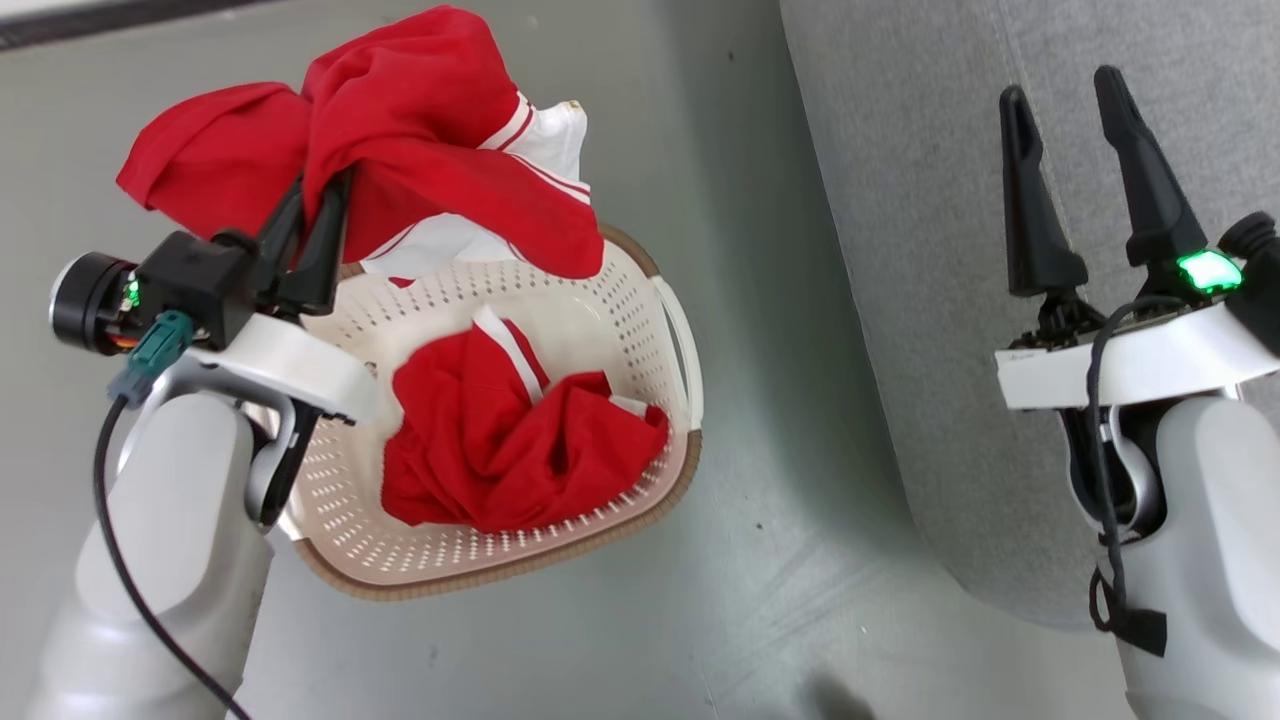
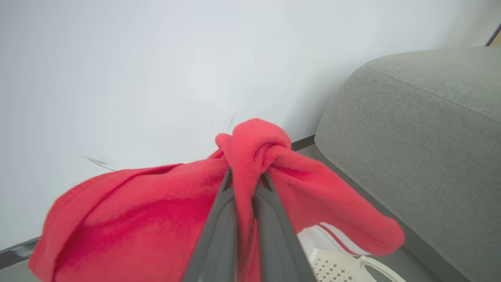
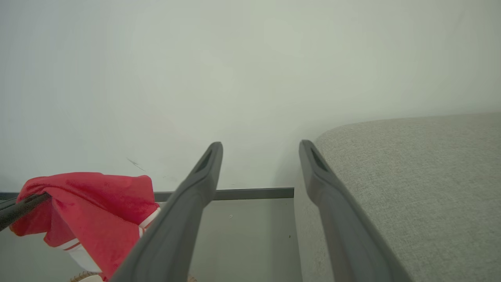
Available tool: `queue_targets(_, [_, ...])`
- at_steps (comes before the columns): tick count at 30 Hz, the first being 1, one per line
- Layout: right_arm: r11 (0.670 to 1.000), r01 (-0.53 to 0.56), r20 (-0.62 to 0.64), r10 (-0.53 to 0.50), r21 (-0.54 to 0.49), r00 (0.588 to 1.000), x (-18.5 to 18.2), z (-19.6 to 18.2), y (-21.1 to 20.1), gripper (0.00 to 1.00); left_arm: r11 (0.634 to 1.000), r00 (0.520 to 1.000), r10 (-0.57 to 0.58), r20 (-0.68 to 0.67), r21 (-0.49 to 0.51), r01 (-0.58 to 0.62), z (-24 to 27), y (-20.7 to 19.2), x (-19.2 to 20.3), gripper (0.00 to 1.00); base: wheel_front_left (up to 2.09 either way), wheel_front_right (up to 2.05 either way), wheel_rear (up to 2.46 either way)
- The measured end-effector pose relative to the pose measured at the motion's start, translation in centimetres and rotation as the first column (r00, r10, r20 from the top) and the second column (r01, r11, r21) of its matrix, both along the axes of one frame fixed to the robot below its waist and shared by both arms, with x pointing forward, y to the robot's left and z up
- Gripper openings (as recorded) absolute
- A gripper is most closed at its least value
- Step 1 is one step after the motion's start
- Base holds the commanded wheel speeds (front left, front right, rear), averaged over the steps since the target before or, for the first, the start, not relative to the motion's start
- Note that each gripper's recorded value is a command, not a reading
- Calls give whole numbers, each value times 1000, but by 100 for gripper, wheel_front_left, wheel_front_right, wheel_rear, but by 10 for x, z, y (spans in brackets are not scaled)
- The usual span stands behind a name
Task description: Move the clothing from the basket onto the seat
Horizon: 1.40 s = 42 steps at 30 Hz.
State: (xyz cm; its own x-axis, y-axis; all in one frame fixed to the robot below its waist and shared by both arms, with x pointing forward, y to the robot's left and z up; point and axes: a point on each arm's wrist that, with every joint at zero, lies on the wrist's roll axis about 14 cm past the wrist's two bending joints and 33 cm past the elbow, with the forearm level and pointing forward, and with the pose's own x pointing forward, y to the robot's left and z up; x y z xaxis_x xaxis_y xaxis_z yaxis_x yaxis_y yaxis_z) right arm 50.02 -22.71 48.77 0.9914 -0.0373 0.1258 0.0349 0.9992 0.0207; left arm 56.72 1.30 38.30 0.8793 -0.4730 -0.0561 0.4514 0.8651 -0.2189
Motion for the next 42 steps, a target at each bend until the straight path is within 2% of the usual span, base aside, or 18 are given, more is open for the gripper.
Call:
queue_targets(15, [997, -74, 22, 74, -3, 997, -28, 24, 31, 100, 996, 985, 94, 145, -19, -92, 87, 51, -29, 0, 0, 0, 0])
queue_targets(31, [981, -192, 35, 193, -19, 981, -68, 42, 77, 100, 993, 971, 118, 208, -31, -115, 146, 73, -82, 0, 0, 0, 0])
queue_targets(37, [953, -300, 31, 301, -39, 953, -90, 45, 114, 100, 996, 968, 90, 234, -12, -89, 168, 69, -107, 0, 0, 0, 0])
queue_targets(42, [910, -407, 48, 411, -84, 910, -104, 54, 146, 100, 998, 967, 60, 247, 2, -62, 182, 62, -124, 0, 0, 0, 0])
